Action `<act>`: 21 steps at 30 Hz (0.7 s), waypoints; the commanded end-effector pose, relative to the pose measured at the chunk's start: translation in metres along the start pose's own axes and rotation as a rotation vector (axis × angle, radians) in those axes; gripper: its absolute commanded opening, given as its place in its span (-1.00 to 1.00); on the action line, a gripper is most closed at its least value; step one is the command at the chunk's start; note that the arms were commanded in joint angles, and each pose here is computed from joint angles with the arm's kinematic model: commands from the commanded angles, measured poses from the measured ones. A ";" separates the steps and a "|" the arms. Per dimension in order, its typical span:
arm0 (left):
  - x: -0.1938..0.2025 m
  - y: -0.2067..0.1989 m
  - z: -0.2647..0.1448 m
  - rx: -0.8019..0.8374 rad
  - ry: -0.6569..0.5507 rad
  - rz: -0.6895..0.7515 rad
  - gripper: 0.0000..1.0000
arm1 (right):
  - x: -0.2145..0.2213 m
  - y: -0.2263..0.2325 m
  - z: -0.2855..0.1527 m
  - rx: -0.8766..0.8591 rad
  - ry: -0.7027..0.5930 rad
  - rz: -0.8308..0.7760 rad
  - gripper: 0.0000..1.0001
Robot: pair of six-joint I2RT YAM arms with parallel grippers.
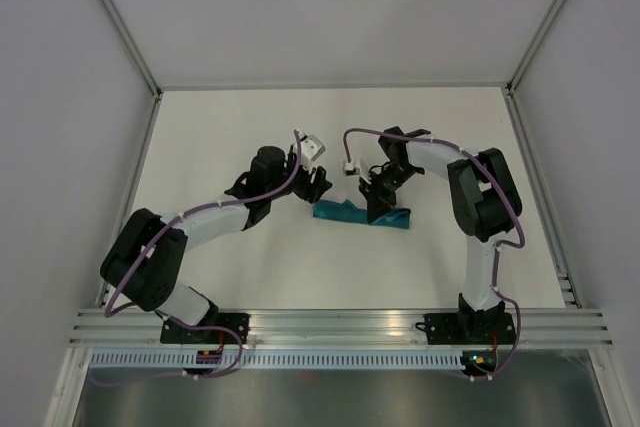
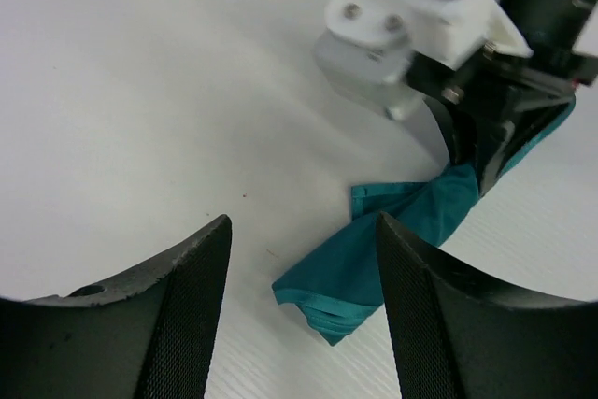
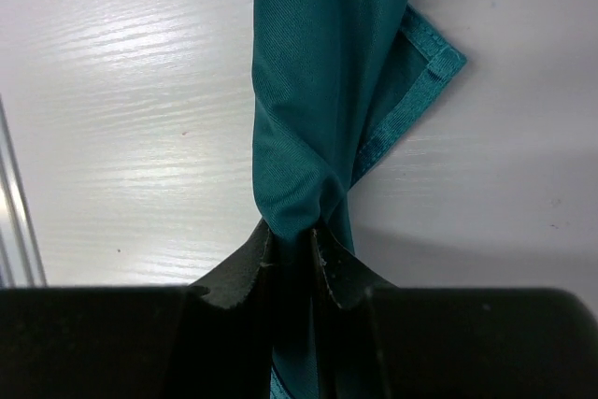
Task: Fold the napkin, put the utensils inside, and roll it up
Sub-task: Roll the napkin with the utensil
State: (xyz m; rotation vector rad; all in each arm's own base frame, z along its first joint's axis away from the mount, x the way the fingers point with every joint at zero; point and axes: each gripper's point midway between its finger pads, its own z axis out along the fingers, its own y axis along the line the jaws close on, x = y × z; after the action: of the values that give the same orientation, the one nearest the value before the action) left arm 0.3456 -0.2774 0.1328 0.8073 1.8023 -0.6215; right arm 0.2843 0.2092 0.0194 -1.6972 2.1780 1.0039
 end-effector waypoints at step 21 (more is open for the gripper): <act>0.070 -0.078 0.059 0.147 0.176 0.712 0.75 | 0.031 -0.024 0.010 -0.183 0.051 0.179 -0.89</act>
State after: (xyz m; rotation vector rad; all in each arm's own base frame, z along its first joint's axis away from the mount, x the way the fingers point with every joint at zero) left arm 0.2910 -0.3406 0.0405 1.4800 1.5872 -0.2787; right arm 0.2848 0.2030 0.0164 -1.5113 2.3834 1.3761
